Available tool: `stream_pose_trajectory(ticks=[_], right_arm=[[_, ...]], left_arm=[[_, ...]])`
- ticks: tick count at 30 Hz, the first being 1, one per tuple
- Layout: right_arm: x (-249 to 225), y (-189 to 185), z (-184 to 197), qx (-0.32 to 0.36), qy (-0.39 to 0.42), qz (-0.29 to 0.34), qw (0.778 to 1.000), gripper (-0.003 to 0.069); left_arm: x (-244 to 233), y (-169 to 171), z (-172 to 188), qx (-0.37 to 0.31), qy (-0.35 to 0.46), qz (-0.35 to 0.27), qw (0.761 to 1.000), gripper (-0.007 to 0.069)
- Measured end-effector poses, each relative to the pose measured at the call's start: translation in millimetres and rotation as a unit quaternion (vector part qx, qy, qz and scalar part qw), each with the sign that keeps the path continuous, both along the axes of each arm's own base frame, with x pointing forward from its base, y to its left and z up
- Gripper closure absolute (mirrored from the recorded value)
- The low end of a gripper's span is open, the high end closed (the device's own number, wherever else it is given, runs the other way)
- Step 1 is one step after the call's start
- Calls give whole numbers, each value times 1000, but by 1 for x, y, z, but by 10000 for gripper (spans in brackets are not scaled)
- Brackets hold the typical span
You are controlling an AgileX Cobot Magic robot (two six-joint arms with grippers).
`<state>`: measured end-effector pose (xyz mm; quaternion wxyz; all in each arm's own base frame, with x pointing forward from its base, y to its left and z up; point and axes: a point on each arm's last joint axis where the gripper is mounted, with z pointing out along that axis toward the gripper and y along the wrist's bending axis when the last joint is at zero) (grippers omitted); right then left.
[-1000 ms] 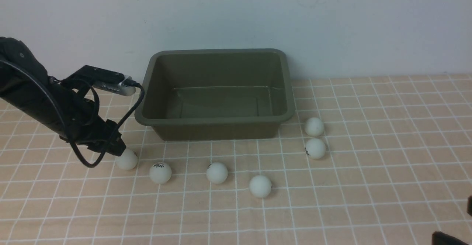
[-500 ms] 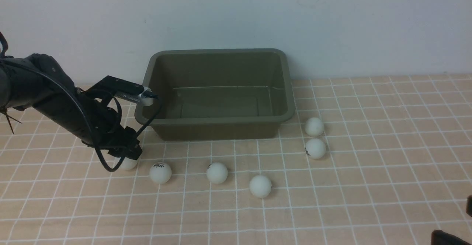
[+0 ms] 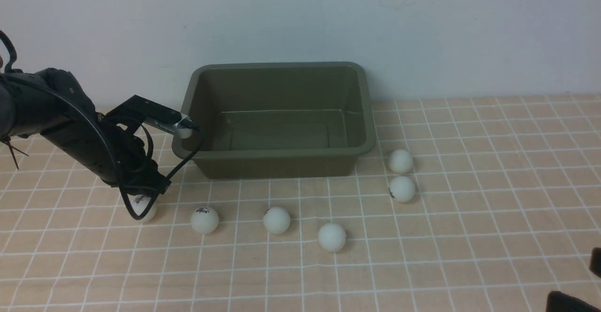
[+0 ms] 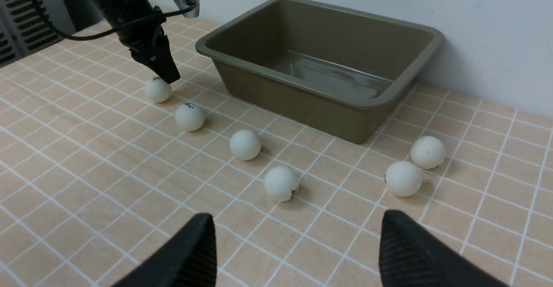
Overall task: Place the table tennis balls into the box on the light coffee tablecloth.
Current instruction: 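Reach for and grasp a ping pong ball on the table beside the basket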
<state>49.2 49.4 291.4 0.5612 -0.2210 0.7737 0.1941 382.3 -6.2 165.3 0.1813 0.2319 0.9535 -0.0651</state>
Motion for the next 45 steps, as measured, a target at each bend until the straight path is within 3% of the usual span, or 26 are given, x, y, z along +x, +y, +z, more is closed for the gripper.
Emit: stream_pose_trajectory(ticks=[5, 8, 9, 12, 15, 22, 36, 45], right_arm=[[0, 0, 0, 0, 0, 0, 1000, 196], [0, 0, 0, 0, 0, 0, 1000, 196], [0, 0, 0, 0, 0, 0, 1000, 196], [0, 0, 0, -2, 0, 0, 1000, 196], [0, 0, 0, -2, 0, 0, 1000, 196], [0, 0, 0, -6, -2, 0, 1000, 196], [1, -1, 1, -21, -18, 0, 1000, 196], [1, -1, 0, -22, -16, 3, 1000, 196]], left_arm=[[-1, 0, 0, 2, 6, -5, 1000, 519], [2, 0, 7, -1, 9, -6, 1000, 428], [3, 0, 7, -2, 9, -6, 1000, 428], [7, 0, 23, -13, 17, 27, 999, 302], [6, 4, 37, -1, 35, 67, 997, 258], [-14, 27, 49, 114, 153, 185, 964, 253], [-5, 28, 14, 121, 189, 165, 960, 228], [3, 32, 4, 142, 162, 158, 964, 200]])
